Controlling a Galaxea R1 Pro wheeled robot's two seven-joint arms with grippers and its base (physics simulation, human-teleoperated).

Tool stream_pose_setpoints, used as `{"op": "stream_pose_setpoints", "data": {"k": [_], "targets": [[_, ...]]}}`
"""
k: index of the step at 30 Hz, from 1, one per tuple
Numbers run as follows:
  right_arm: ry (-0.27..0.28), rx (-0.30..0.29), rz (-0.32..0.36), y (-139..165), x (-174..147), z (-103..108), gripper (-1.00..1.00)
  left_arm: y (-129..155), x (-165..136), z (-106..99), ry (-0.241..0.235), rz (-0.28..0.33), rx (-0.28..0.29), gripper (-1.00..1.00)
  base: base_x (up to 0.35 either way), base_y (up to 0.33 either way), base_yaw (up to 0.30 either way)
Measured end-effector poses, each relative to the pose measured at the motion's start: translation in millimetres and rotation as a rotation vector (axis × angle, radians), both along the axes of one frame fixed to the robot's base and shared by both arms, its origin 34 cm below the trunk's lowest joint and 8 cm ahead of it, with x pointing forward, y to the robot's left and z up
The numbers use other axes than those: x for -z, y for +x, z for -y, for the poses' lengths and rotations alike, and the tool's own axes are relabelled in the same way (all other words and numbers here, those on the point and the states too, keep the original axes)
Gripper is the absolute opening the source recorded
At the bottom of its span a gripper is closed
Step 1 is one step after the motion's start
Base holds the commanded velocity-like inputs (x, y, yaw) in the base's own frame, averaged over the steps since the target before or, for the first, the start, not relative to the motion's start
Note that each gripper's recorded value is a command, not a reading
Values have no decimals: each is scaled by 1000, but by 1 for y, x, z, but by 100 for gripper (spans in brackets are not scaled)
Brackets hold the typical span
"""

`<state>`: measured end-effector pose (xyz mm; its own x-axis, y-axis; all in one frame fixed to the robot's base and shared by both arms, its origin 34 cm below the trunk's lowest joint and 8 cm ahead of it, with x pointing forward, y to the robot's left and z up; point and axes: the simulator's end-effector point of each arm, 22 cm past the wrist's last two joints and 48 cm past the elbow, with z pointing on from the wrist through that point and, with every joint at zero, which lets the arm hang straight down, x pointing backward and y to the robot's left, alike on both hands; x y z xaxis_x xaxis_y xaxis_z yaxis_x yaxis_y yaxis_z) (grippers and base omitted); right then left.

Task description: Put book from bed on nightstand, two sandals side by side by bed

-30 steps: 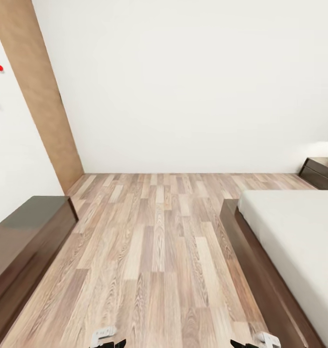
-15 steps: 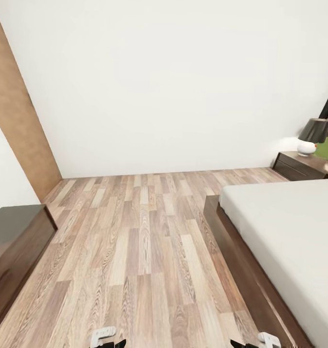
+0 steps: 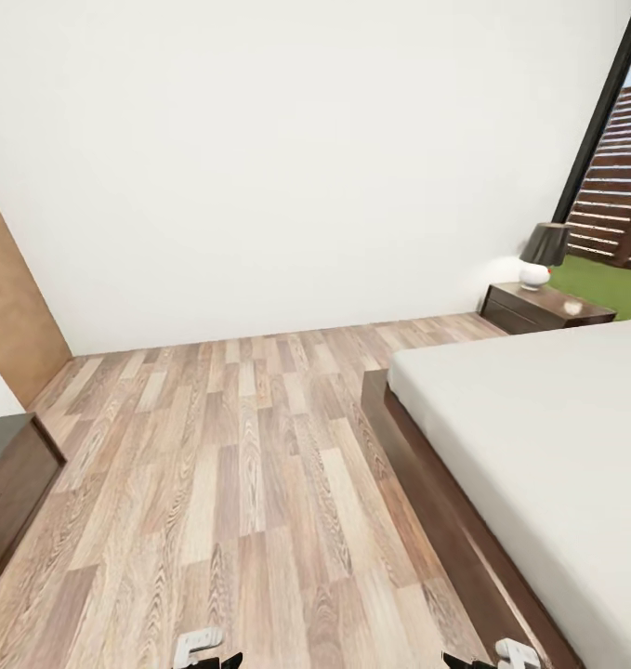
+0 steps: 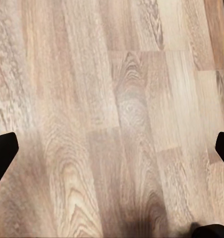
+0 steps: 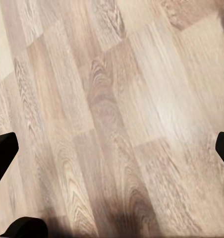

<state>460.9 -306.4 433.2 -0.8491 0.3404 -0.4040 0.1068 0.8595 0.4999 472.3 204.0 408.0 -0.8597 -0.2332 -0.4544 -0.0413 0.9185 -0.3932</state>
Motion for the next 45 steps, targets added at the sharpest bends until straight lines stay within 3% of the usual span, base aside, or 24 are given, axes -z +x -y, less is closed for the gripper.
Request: {"op": "stream_pose_setpoints", "data": {"k": [10,30,45], "targets": [[0,0,0,0,0,0,100,0,0,0,0,0,0,100,0,0,-251],[0,0,0,5,-38,0,100,4,-38,0,0,-1,0,100,0,0,-251],[0,0,0,4,-38,0,100,4,-38,0,0,-1,0,100,0,0,-251]]}}
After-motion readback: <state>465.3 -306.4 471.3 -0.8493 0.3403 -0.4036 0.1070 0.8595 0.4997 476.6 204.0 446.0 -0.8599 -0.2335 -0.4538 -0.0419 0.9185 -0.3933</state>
